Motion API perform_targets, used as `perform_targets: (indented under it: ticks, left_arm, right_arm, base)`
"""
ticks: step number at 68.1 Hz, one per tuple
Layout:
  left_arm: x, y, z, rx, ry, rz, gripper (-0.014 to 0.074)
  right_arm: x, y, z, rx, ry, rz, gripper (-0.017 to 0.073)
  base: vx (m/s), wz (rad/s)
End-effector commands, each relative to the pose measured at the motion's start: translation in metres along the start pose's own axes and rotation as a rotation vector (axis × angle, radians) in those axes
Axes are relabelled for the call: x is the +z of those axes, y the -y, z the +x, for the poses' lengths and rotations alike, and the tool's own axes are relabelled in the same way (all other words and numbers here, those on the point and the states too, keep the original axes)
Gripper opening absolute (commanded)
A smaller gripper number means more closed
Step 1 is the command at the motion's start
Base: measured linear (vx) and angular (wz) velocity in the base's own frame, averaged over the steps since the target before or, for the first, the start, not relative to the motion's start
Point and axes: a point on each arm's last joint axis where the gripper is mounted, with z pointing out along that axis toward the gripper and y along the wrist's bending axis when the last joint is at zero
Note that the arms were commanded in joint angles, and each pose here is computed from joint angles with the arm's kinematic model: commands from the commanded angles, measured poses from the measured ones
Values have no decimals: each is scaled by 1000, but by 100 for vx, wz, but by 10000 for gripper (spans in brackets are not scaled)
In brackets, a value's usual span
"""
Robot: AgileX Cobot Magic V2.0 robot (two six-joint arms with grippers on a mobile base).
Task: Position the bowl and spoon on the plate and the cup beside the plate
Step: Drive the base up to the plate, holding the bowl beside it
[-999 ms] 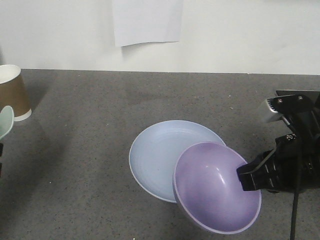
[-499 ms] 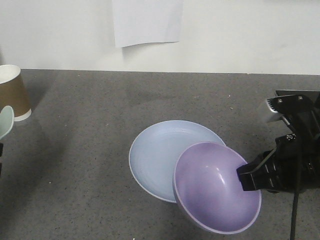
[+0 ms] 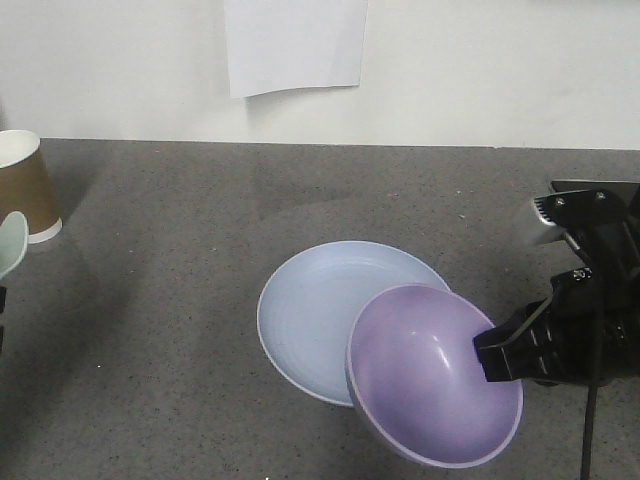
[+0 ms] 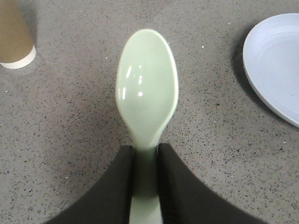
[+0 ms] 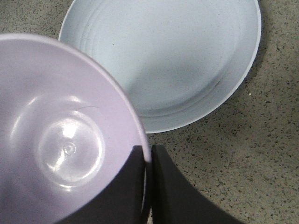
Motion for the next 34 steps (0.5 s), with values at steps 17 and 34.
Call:
perform_targets:
  ticks: [17,34]
  left_arm:
    - [-7,2,-11,-5,88,4,66]
    - [-7,2,-11,-5,88,4,66]
  right_arm:
    - [-8,-4,-9,4,73,-10,-1]
    - [-8,-4,-9,4,73,-10,-1]
  base:
    - [0,0]
    - [0,0]
